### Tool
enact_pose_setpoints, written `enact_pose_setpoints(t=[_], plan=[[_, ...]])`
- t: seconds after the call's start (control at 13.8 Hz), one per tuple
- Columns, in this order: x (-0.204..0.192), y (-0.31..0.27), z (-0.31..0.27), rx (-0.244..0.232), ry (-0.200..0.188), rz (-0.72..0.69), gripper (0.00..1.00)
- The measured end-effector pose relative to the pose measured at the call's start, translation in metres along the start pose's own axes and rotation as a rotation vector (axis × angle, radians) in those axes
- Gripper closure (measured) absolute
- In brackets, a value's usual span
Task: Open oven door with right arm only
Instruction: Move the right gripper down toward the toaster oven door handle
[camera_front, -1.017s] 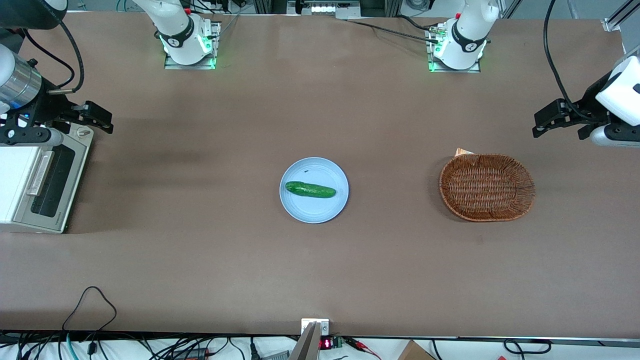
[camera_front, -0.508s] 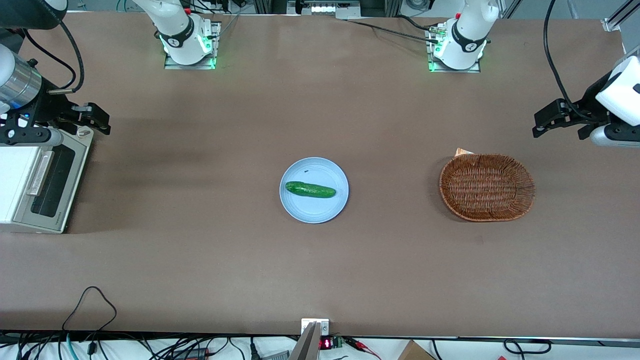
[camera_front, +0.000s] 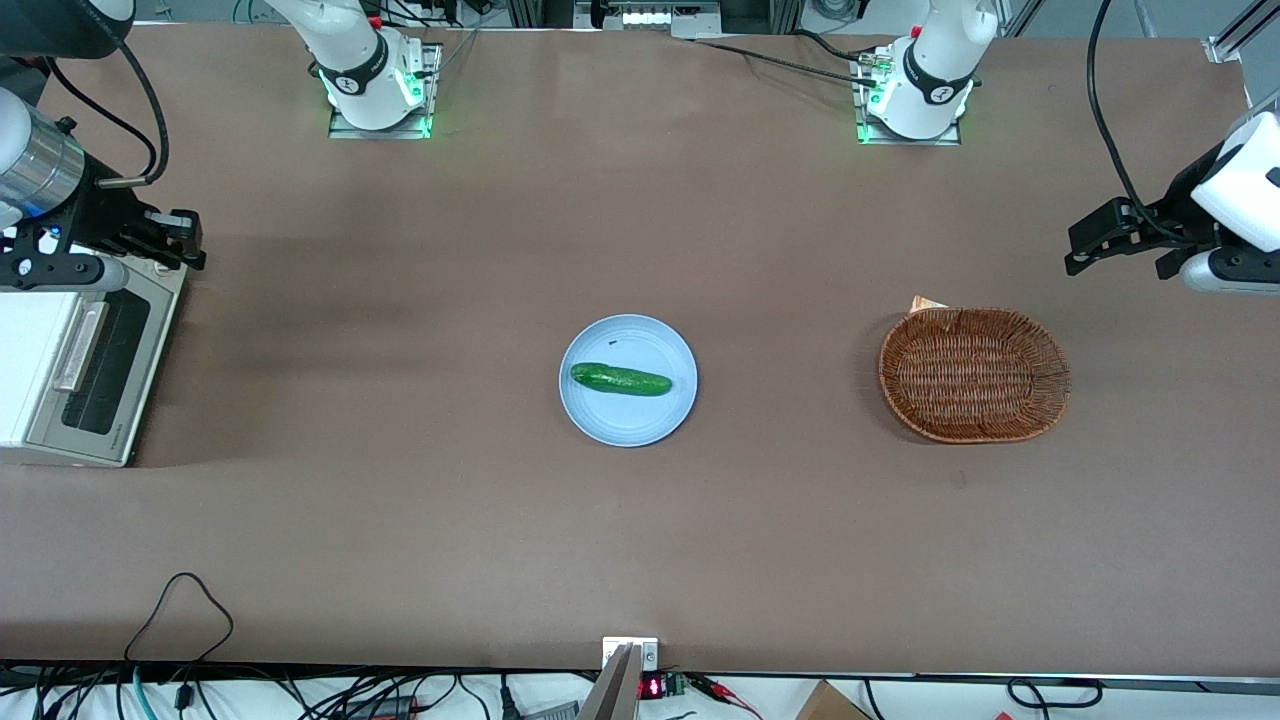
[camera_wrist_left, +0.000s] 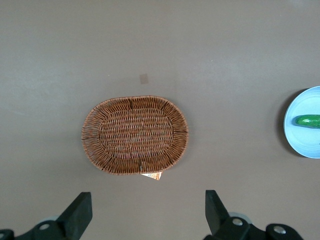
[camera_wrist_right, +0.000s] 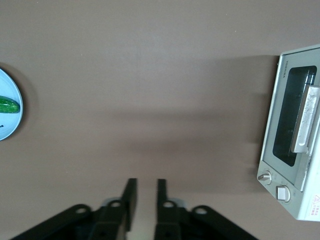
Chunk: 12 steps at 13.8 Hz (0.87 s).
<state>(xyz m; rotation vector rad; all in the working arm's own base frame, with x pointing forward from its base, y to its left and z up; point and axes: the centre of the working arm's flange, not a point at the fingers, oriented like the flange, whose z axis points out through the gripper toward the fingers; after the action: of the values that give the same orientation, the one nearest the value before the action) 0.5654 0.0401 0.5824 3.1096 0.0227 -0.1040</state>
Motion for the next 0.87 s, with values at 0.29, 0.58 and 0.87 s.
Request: enact_pose_setpoints(t=[0.29, 0.58, 0.87], plan=[[0.000, 0.000, 0.001, 0.000, -0.008, 0.013, 0.99], [0.003, 0.001, 0.009, -0.005, -0.021, 0.013, 0.99], [0.022, 0.023, 0.041, -0.156, -0.059, 0.014, 0.99]])
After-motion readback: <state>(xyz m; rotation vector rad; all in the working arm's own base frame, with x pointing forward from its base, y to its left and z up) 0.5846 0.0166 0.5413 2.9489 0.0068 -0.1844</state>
